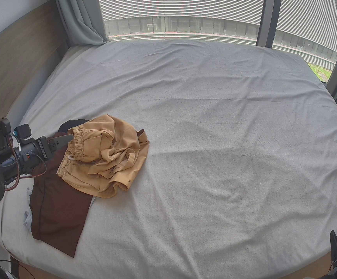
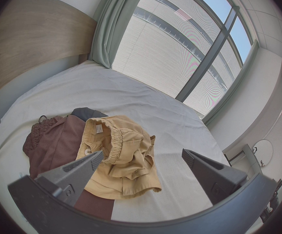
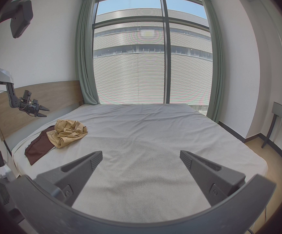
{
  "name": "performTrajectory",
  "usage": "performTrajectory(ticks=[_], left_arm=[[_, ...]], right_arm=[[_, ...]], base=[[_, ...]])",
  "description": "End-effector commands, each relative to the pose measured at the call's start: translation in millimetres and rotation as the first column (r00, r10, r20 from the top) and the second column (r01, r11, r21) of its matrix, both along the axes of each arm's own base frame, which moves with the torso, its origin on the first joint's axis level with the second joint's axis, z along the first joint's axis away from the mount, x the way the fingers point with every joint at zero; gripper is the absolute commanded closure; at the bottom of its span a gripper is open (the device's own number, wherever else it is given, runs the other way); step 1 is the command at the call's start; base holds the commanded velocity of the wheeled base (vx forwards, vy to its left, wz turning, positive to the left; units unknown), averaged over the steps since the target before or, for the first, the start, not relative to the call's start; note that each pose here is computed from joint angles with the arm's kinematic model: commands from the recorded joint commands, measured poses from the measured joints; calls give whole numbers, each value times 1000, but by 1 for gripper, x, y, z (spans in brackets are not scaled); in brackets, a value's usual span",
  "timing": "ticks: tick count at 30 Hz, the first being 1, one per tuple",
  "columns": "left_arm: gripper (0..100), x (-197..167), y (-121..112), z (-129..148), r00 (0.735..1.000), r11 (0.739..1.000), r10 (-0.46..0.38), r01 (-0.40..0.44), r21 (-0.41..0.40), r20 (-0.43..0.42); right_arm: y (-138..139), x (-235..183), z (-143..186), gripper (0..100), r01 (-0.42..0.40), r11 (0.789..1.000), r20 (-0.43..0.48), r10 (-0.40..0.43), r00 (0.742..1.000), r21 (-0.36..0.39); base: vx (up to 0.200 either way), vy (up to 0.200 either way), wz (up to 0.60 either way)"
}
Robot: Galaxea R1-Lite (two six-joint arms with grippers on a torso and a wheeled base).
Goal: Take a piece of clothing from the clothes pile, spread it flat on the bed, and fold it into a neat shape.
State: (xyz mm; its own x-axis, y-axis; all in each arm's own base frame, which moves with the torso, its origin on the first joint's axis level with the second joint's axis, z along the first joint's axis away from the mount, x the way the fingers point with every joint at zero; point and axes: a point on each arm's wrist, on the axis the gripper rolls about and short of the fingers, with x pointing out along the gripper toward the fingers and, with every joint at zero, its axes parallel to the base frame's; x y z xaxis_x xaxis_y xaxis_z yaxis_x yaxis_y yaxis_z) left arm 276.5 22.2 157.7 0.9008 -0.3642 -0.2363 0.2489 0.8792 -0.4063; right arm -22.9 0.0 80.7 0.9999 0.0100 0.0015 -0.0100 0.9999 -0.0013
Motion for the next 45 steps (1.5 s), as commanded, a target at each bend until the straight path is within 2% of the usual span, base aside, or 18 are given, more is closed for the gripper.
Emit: performTrajectory(ticks=[1, 4, 19, 37, 45], left_arm=[[0, 20, 0, -14, 999, 1000, -7, 7, -5, -33], [0, 29, 0, -22, 999, 1000, -9, 9, -5, -51], [0, 65, 2, -41, 999, 1000, -13, 13, -3, -30], [0, 99, -8, -49, 999, 999, -42, 42, -7, -3], [0, 105, -19, -47, 998, 997, -61, 60, -52, -4]], right_arm=[[0, 0, -5, 0, -1, 1000, 0, 1, 1000, 0], [0, 0, -5, 0, -1, 1000, 0, 1, 1000, 0], [0, 0, -5, 0, 1, 1000, 0, -1, 1000, 0], [0, 0, -5, 0, 1, 1000, 0, -1, 1000, 0], [0, 0, -5, 0, 1, 1000, 0, -1, 1000, 0]], base=[[0, 0, 0], [0, 0, 0], [0, 0, 0], [0, 0, 0], [0, 0, 0]])
